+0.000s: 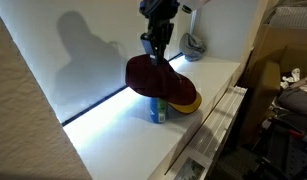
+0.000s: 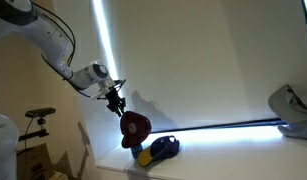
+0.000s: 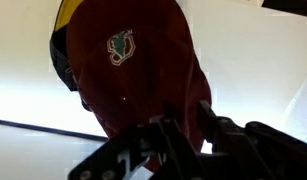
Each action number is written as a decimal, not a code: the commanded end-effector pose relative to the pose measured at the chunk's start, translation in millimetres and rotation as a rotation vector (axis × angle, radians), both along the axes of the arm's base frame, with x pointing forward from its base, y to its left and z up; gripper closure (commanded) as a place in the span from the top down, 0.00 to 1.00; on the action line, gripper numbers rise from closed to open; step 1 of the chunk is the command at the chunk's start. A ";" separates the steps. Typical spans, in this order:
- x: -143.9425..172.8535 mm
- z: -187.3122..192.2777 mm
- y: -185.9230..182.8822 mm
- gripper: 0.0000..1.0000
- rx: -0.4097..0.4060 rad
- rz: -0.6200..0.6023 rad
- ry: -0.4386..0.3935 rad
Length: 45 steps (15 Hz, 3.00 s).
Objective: Pick the red cap, put it on the blue bottle, pick it again and put it on the windowsill
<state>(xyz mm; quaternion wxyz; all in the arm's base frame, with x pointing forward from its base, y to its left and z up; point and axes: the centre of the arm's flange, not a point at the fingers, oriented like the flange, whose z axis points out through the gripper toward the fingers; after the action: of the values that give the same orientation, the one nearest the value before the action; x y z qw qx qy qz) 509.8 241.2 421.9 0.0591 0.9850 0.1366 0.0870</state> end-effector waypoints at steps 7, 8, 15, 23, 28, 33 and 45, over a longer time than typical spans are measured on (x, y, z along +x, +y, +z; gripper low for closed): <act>3.8 28.4 16.5 0.70 0.065 -0.119 -0.159; 5.0 41.4 21.4 0.78 0.088 -0.156 -0.206; 4.4 71.9 27.4 0.98 0.130 -0.259 -0.318; 17.2 57.2 2.3 1.00 0.203 -0.366 -0.212; 18.9 57.2 3.0 1.00 0.211 -0.389 -0.216; 20.9 48.0 0.9 1.00 0.187 -0.413 -0.152; 6.7 -2.0 -18.9 1.00 0.062 -0.473 0.043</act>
<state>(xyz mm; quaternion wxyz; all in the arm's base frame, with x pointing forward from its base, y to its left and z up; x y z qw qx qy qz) 516.6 224.2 426.9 0.0240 0.9962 -0.0779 0.0295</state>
